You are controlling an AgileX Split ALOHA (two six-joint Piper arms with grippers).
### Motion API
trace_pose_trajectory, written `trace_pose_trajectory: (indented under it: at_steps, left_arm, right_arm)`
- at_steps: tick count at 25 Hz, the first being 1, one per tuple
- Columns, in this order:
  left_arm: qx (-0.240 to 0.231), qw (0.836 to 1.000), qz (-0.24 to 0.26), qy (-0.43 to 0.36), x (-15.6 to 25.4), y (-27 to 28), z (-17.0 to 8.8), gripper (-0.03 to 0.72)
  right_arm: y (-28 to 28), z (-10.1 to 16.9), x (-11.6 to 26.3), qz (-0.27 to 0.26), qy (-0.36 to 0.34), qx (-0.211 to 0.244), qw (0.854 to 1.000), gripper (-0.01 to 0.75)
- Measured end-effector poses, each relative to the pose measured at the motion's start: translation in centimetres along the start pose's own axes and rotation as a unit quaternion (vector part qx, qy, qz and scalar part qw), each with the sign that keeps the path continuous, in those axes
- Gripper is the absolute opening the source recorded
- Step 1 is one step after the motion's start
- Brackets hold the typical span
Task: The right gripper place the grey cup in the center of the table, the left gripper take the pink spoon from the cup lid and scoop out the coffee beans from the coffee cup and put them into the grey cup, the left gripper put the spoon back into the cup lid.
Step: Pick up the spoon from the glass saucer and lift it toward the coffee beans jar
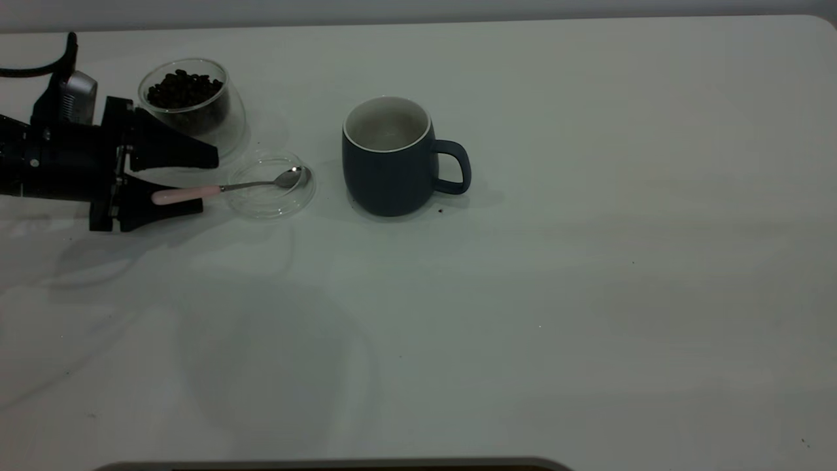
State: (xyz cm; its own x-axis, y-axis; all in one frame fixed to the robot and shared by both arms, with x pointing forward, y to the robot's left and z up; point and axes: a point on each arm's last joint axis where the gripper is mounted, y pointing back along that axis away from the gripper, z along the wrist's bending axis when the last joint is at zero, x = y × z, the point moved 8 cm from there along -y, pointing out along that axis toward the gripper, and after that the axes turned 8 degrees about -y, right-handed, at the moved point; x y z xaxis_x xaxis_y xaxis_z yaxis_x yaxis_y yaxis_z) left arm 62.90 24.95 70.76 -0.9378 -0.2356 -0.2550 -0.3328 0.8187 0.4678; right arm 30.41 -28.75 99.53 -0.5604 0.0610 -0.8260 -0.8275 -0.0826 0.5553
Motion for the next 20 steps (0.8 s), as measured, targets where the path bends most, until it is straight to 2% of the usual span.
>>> trace_pose_trajectory:
  at_steps: [3,11,20]
  left_arm:
    - [0.002,1.0,-0.003,0.018,-0.1,0.0,-0.05,0.666]
    - [0.006,0.999,-0.008,0.044,-0.29,0.0,-0.2,0.496]
    - [0.01,0.998,-0.024,0.053,-0.83,0.02,-0.3,0.41]
  right_arm:
    - [0.0,0.0,0.0,0.0,0.0,0.0,1.0,0.591]
    - [0.0,0.0,0.0,0.0,0.0,0.0,1.0,0.591]
    - [0.0,0.0,0.0,0.0,0.0,0.0,1.0,0.591]
